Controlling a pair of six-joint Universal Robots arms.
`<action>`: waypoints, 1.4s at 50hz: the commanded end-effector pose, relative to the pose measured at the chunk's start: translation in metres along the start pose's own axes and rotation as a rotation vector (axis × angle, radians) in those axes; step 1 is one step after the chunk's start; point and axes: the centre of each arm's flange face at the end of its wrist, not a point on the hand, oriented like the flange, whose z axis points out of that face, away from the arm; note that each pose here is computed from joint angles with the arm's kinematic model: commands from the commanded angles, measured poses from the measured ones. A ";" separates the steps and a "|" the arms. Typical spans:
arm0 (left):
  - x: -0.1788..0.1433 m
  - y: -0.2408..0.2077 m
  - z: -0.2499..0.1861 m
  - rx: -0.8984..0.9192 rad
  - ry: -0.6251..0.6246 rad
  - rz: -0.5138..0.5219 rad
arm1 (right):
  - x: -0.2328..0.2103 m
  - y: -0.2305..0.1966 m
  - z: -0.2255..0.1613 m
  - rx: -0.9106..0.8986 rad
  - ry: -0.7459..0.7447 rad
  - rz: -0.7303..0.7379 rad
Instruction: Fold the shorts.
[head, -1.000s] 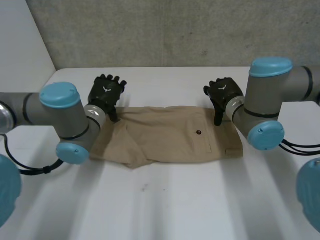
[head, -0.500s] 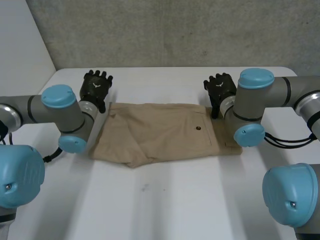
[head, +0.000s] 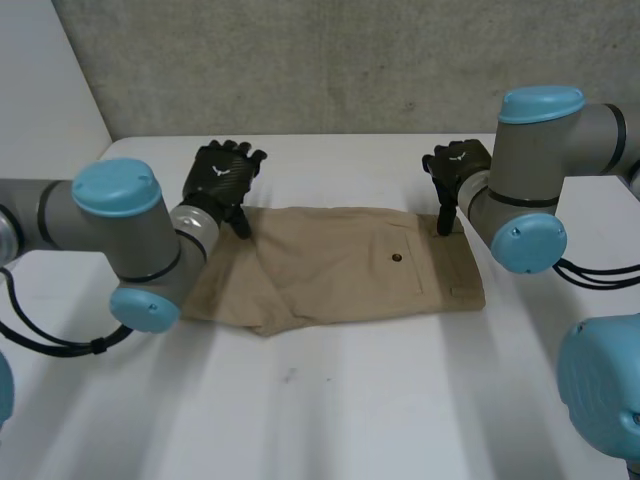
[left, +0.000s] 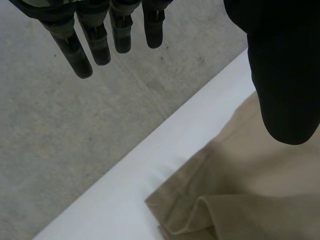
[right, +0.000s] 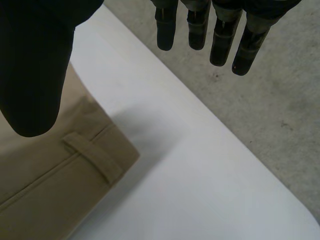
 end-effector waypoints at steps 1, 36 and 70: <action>0.006 0.036 0.022 -0.034 0.001 -0.004 | -0.006 0.011 -0.011 -0.066 -0.042 -0.004; -0.048 0.027 0.004 -0.089 -0.099 0.209 | 0.018 0.007 -0.047 -0.065 -0.047 0.003; -0.021 -0.028 -0.141 -0.121 -0.031 -0.165 | -0.005 0.089 -0.090 -0.049 -0.144 0.062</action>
